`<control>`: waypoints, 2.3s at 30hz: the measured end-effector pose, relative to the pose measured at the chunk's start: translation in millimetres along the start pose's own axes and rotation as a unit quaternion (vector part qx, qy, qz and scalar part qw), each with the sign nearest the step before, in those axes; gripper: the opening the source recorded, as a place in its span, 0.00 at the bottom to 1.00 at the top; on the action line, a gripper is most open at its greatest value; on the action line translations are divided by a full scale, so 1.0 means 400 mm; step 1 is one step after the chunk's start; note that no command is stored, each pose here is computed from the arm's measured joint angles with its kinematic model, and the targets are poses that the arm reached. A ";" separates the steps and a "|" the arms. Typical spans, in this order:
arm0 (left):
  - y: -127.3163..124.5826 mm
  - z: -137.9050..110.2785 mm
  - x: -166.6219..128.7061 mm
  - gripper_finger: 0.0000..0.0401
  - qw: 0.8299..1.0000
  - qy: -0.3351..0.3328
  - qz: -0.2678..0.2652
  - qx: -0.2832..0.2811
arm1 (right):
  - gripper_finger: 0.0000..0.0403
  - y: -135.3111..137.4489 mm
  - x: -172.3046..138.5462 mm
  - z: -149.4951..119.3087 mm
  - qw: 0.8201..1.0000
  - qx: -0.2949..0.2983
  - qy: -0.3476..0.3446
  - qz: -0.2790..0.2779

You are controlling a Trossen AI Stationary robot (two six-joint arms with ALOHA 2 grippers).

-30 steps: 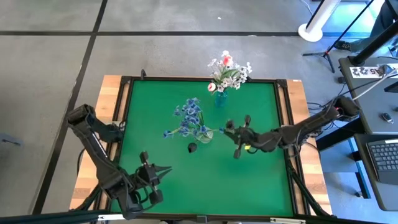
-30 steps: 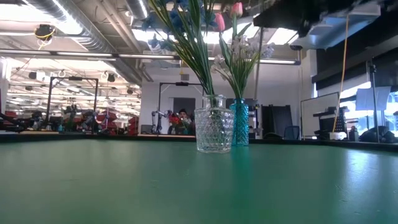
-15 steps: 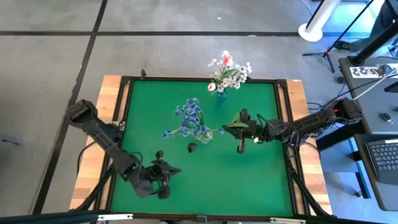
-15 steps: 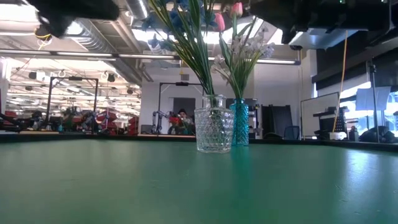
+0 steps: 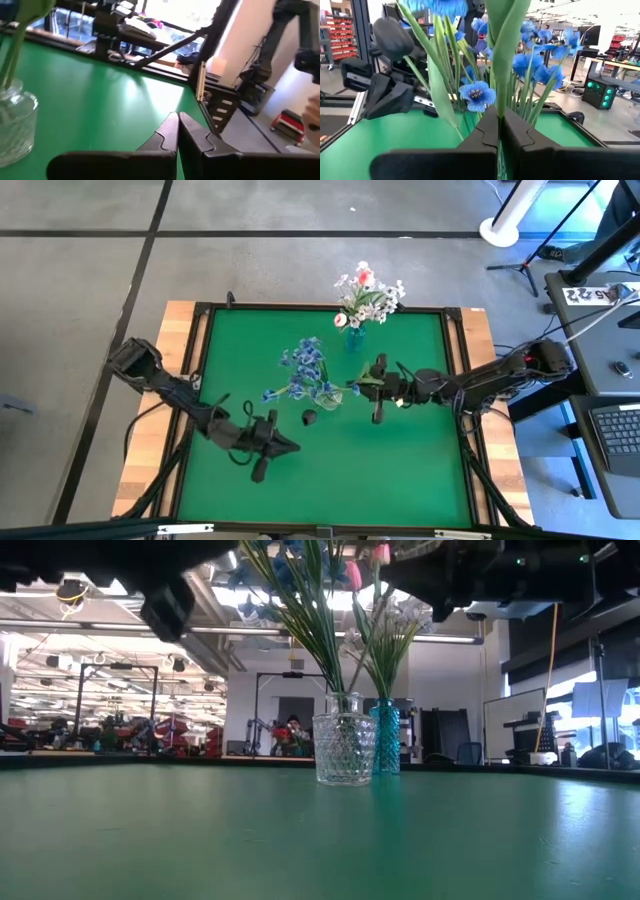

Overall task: Sort flowers into vase by color
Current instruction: Put the black flowers into the transparent vase, then return to Home Position

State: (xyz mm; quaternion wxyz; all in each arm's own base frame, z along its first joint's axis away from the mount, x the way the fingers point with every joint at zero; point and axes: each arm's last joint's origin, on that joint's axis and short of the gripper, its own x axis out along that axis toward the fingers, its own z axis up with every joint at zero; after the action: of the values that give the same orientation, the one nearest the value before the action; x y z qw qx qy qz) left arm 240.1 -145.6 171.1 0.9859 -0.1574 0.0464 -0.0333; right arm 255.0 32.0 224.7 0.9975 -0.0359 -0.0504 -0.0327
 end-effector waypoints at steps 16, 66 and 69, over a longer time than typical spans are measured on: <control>0.009 -0.002 0.000 0.00 1.000 0.003 0.005 -0.021 | 0.00 0.006 0.035 -0.017 0.999 -0.014 0.039 -0.026; 0.025 0.080 -0.082 0.00 0.987 0.044 0.097 0.122 | 0.66 0.056 -0.282 0.083 0.978 0.019 0.163 -0.129; 0.065 0.146 -0.152 0.00 0.979 0.008 0.163 0.122 | 0.62 0.044 -0.310 0.008 0.986 0.013 0.113 -0.120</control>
State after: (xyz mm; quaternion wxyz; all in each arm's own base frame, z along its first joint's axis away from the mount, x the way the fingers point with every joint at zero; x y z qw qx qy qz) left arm 187.1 -98.2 223.0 0.9894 -0.0257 0.0751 0.1215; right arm 132.6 57.6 214.1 0.9860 -0.0122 0.0583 -0.1558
